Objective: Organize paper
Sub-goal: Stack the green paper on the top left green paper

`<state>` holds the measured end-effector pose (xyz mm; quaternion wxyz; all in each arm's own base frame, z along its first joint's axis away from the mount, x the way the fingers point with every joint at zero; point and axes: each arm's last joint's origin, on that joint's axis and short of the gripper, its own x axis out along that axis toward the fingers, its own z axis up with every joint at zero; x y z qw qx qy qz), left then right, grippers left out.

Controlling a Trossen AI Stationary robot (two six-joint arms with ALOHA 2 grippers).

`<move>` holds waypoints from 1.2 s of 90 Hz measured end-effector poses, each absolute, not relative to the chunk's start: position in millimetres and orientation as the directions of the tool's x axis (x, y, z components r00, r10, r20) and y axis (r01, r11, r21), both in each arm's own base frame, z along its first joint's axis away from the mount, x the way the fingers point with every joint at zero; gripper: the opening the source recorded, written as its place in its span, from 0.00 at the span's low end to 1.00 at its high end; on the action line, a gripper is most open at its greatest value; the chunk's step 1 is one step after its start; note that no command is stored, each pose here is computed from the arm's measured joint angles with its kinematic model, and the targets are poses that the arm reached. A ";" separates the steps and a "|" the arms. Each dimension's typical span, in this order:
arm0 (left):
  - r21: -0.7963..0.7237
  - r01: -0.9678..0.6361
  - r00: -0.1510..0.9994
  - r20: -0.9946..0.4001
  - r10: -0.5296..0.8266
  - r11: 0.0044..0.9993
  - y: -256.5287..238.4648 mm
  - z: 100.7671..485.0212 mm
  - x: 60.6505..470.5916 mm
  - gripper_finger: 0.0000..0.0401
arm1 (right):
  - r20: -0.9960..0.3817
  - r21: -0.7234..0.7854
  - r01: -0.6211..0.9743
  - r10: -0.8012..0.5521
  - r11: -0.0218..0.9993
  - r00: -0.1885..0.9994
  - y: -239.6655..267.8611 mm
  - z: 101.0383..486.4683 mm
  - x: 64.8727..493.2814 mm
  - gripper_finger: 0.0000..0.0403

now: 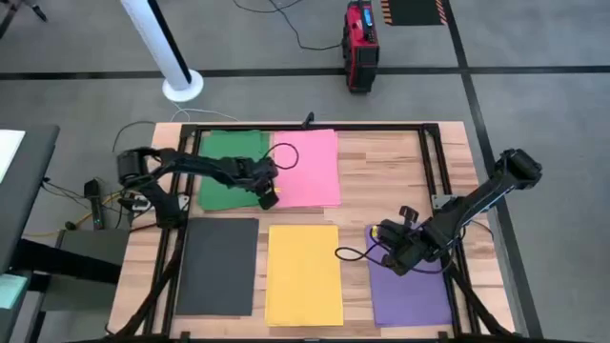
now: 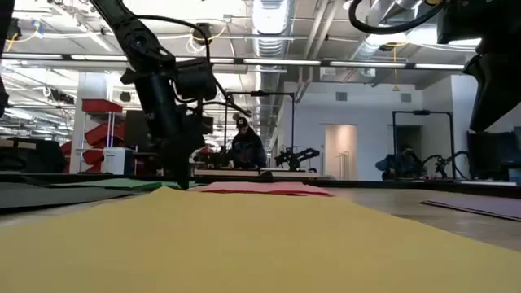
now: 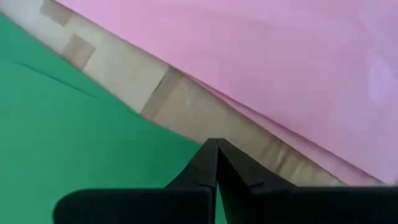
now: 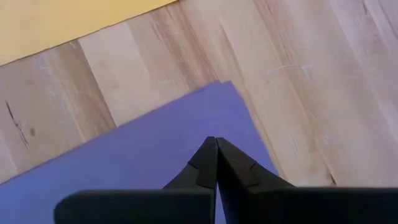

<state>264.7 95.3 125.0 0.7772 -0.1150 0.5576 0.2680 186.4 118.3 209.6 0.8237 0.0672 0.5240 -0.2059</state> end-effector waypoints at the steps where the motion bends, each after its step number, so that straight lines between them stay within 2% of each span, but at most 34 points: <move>1: 0.122 -0.543 0.229 -0.930 0.287 0.831 95.2 124.5 264.3 0.00 | -0.891 -0.105 0.410 -0.269 0.906 0.366 118.3 209.6 186.4 0.00; 31: 0.244 -0.552 0.111 -0.926 0.360 0.798 87.6 147.4 241.2 0.00 | -0.891 -0.104 0.411 -0.268 0.906 0.366 118.1 209.5 186.6 0.00; 38: 0.232 -0.566 0.129 -0.923 0.363 0.791 86.5 155.5 238.0 0.00 | -0.891 -0.103 0.411 -0.268 0.906 0.367 118.2 209.6 186.7 0.00; 49: 0.119 -0.551 0.234 -0.928 0.290 0.826 83.2 158.9 245.2 0.00 | -0.891 -0.103 0.410 -0.268 0.906 0.367 118.3 209.6 186.7 0.00; 56: 0.097 -0.536 0.262 -0.925 0.274 0.839 82.5 156.6 249.9 0.00 | -0.891 -0.103 0.410 -0.267 0.906 0.367 118.3 209.6 186.7 0.00; 80: 0.140 -0.524 0.201 -0.938 0.281 0.840 84.7 138.6 255.4 0.00 | -0.893 -0.104 0.409 -0.266 0.907 0.362 118.1 209.3 186.3 0.00; 108: 0.152 -0.553 0.226 -0.919 0.323 0.819 87.0 141.4 256.9 0.00 | -0.893 -0.102 0.409 -0.264 0.907 0.364 118.3 209.2 186.4 0.00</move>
